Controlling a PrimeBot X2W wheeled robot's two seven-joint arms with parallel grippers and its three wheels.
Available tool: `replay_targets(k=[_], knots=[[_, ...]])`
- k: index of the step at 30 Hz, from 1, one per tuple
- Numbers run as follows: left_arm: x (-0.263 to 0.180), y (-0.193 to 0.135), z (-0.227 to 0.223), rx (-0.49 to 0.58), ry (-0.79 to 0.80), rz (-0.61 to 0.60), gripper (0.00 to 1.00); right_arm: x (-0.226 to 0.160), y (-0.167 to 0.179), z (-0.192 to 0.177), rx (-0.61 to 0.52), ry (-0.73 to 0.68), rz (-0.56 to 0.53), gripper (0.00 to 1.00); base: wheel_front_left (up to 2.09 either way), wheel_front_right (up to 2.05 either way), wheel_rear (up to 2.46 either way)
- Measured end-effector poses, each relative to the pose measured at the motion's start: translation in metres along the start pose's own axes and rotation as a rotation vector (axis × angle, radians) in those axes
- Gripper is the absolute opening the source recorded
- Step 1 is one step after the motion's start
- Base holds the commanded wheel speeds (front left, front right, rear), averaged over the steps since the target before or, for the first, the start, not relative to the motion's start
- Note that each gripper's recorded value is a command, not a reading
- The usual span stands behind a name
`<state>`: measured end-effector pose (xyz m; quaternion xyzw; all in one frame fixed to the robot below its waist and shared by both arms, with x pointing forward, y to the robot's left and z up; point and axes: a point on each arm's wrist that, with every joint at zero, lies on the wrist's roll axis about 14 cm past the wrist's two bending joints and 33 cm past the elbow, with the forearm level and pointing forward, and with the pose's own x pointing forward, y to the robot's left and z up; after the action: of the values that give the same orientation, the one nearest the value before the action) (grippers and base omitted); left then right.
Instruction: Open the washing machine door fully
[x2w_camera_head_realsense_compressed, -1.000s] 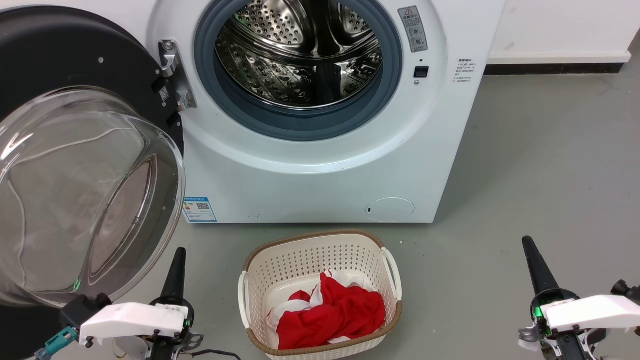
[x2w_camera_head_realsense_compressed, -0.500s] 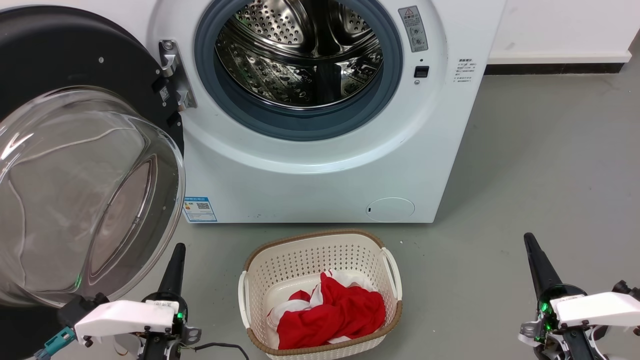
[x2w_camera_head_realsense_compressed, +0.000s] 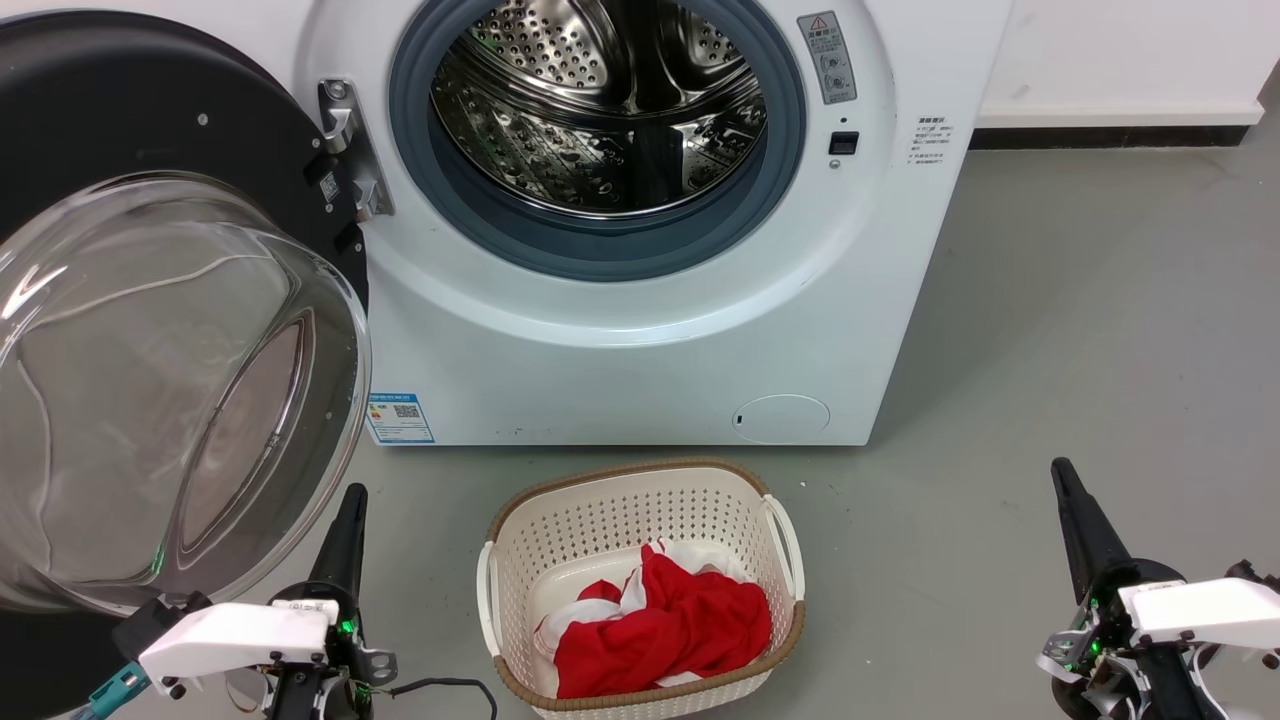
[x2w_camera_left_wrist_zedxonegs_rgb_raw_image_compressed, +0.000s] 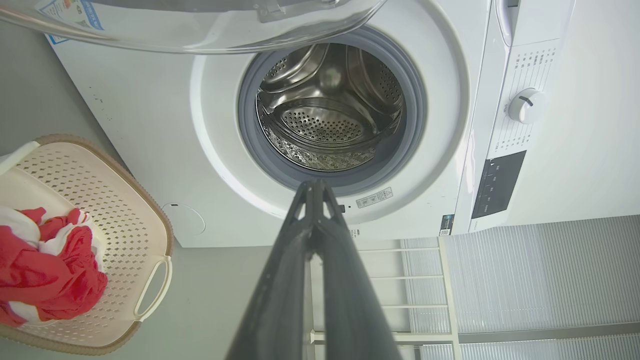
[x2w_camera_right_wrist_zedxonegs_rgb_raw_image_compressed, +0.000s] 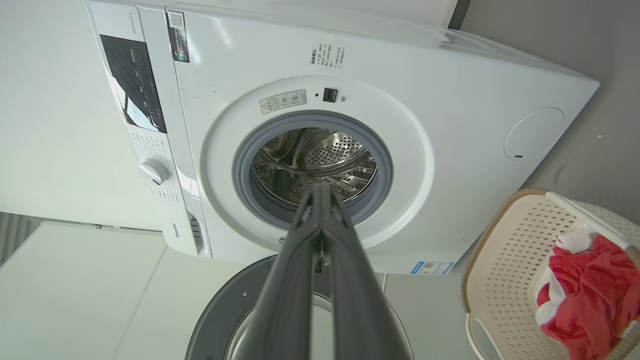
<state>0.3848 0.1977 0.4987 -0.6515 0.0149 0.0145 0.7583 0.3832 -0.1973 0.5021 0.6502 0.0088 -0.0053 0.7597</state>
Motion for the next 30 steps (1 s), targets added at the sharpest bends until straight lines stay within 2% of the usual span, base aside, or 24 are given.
replay_targets(k=[21,30], knots=[[0.0027,-0.0053,0.0032,-0.15,0.001,-0.031,0.0,0.004,0.0019,0.0035,0.151,-0.005,0.01,0.0,0.0,0.0,0.0],[0.0029,-0.0056,0.0032,-0.154,0.001,-0.032,0.0,0.0039,0.0016,0.0036,0.157,-0.005,0.01,0.0,0.0,0.0,0.0]])
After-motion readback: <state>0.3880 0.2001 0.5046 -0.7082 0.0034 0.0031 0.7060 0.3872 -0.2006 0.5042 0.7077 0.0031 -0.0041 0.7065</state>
